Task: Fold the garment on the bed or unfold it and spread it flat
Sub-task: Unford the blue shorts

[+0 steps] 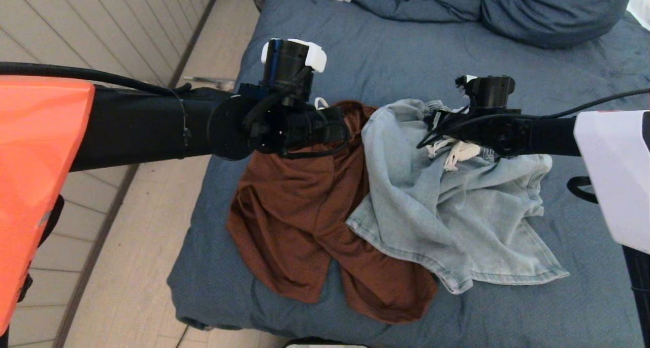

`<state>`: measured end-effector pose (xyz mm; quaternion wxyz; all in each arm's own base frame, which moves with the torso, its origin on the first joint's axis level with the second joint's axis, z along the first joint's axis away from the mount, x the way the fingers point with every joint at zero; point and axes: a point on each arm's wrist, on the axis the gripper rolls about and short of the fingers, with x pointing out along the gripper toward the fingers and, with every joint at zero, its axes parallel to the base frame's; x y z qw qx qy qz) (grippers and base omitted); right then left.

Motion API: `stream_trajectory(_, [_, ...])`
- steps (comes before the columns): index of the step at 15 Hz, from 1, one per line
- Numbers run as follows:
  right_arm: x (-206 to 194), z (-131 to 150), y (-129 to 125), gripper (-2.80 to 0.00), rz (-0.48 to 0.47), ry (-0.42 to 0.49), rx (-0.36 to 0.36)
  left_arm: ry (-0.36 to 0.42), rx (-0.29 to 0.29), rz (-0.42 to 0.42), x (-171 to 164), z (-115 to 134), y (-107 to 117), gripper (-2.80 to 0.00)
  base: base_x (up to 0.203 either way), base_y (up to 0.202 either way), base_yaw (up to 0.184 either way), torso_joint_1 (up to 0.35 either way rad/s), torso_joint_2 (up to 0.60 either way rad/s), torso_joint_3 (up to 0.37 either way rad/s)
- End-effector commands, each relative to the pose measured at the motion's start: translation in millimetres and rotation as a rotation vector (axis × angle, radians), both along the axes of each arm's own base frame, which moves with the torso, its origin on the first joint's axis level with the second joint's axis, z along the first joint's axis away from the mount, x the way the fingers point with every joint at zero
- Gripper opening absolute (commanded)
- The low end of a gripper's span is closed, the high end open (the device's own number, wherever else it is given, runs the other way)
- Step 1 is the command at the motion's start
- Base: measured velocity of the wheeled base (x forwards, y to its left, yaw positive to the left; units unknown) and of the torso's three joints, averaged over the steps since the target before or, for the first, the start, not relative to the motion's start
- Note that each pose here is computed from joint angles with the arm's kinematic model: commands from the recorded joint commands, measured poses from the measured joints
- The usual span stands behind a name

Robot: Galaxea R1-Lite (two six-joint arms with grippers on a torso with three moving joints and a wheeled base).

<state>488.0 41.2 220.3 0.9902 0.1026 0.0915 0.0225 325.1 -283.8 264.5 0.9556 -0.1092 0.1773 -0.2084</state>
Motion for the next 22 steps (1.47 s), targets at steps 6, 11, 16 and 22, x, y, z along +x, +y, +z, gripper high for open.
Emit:
stream_trajectory(6, [-14.6, 31.3, 35.5, -2.80, 0.080, -0.136, -0.031, 0.013, 0.022, -0.007, -8.6, -9.7, -15.5, -2.80, 0.000, 0.000, 0.000, 0.000, 0.00, 0.000])
stream_trajectory(11, [-59.8, 91.8, 74.9, -2.80, 0.176, -0.280, -0.007, 0.012, 0.022, -0.005, -8.8, -9.1, -15.2, -2.80, 0.000, 0.000, 0.000, 0.000, 0.00, 0.000])
stream_trajectory(16, [-59.0, 86.7, 93.6, -2.80, 0.215, -0.313, -0.074, 0.011, 0.020, -0.003, -8.8, -8.9, -15.2, -2.80, 0.000, 0.000, 0.000, 0.000, 0.00, 0.000])
stream_trajectory(22, [-49.0, 75.7, 81.6, 0.00, 0.186, -0.277, -0.093, 0.009, 0.016, -0.003, -8.6, -8.2, -15.4, -2.80, 0.000, 0.000, 0.000, 0.000, 0.00, 0.000])
